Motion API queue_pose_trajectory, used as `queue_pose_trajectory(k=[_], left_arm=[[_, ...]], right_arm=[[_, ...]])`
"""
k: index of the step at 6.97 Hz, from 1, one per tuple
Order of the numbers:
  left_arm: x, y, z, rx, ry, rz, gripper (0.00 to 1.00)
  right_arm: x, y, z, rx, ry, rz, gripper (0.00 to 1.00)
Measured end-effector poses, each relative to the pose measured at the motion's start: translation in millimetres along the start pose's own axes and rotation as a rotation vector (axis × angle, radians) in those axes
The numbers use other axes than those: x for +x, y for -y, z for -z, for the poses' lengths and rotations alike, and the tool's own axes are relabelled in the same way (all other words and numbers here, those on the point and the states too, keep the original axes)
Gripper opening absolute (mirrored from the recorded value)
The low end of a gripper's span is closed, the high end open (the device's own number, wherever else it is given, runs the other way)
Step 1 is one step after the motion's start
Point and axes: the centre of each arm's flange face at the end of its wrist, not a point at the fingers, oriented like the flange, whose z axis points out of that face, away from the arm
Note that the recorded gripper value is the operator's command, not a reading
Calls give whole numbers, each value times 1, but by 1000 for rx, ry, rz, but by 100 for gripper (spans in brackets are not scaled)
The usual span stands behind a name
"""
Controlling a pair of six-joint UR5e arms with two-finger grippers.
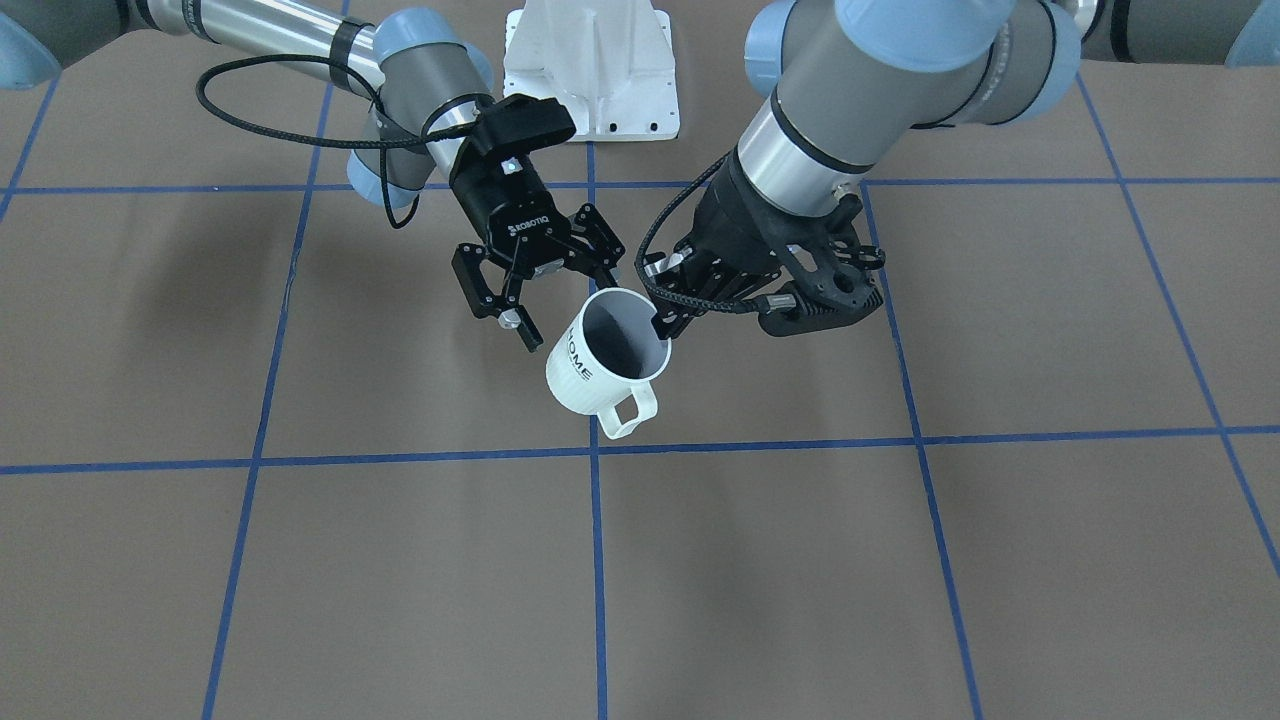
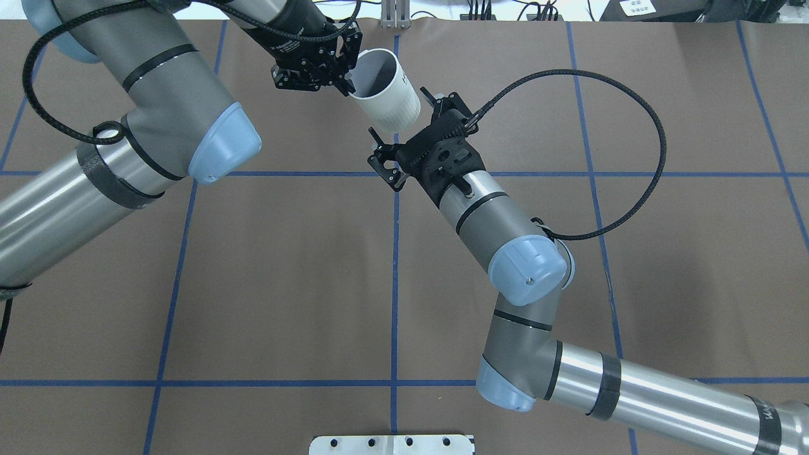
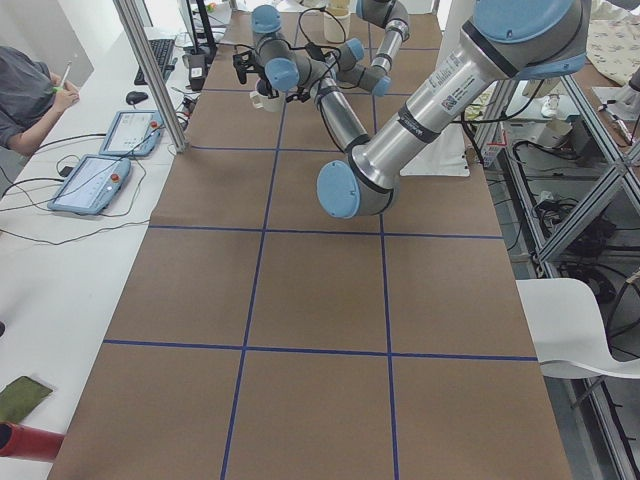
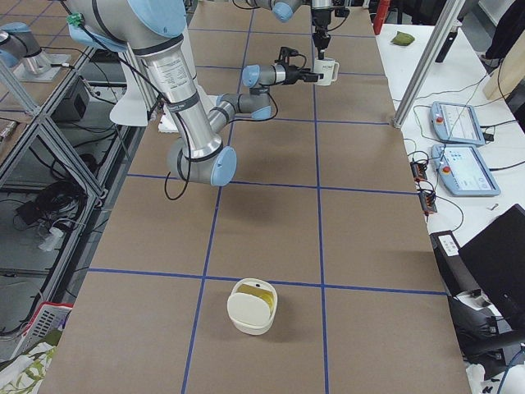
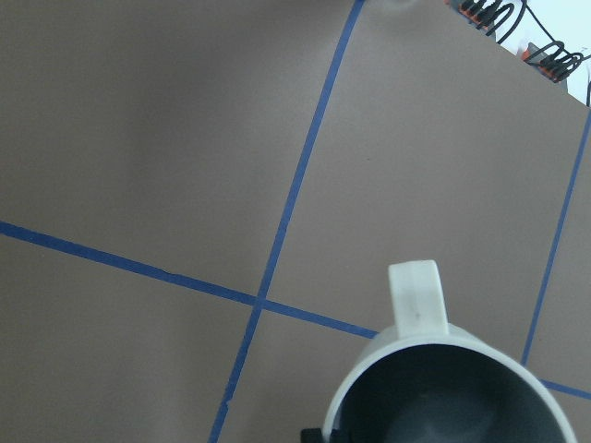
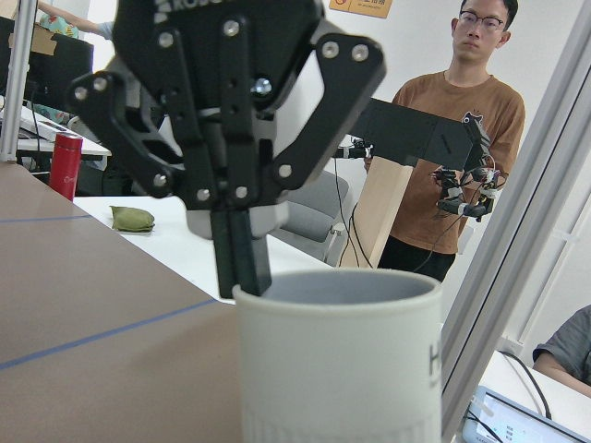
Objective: Left arm hands cup to right arm to dump lemon
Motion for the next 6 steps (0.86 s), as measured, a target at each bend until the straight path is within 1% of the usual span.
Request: queue_pose_trajectory(k=[3,4,6], left_arm=[[0,3,1,6,1,4,0],[-1,5,1,12,3,7,0],[-6,16,-2,40,18,17,0]], right_arm=[[-11,-16,22,-14,7,0,99],[-12,-11,29,-5,17,-11,99],[-6,11,50,34,35,-65,99]])
